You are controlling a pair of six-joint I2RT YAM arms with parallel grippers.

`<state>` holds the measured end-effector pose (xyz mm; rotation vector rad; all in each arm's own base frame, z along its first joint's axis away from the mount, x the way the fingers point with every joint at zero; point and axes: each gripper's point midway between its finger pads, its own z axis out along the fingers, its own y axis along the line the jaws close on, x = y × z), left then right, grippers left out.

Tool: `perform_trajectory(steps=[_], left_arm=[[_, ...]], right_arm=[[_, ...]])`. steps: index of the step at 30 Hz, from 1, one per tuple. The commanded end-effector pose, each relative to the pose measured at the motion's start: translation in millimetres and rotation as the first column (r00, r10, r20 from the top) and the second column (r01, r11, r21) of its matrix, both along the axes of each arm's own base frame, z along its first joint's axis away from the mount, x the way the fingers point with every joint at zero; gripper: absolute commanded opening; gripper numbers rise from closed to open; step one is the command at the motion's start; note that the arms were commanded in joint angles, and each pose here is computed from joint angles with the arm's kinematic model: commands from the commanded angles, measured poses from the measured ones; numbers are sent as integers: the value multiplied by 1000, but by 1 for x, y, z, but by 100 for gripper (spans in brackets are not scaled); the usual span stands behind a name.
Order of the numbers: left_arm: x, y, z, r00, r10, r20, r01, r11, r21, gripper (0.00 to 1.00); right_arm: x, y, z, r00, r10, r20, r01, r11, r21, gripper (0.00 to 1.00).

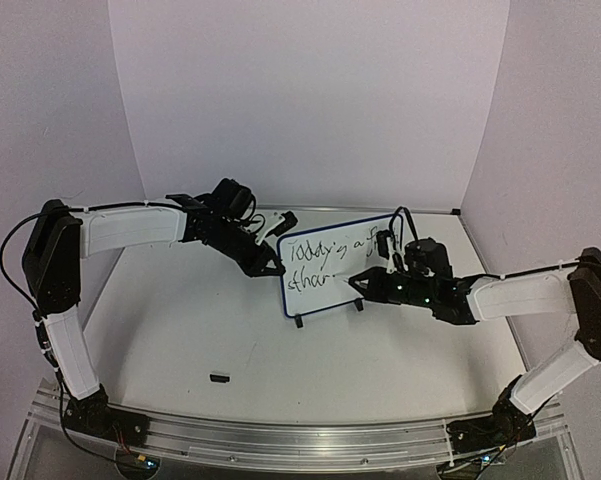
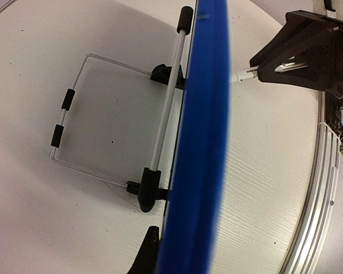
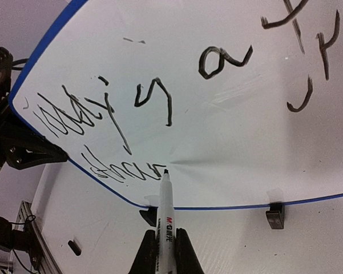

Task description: Write a sentence on the whiteboard

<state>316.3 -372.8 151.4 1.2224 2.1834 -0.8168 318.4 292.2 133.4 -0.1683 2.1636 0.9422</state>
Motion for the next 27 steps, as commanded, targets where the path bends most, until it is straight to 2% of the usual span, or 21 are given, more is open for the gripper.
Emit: perform_trajectory(steps=[1, 14, 27], left_arm=[[-7, -5, 3, 1000, -30, -1, 30, 999, 17, 0], [-7, -5, 2, 1000, -28, -1, 28, 999, 21, 0], [-8, -5, 2, 1000, -30, -2, 30, 999, 21, 0]], right_arm=[[10, 10, 10, 999, 17, 30, -17, 1000, 18, 0], [16, 14, 11, 999, 14, 31, -15, 1000, 22, 0], [17, -9, 17, 994, -87, 59, 87, 996, 6, 0]])
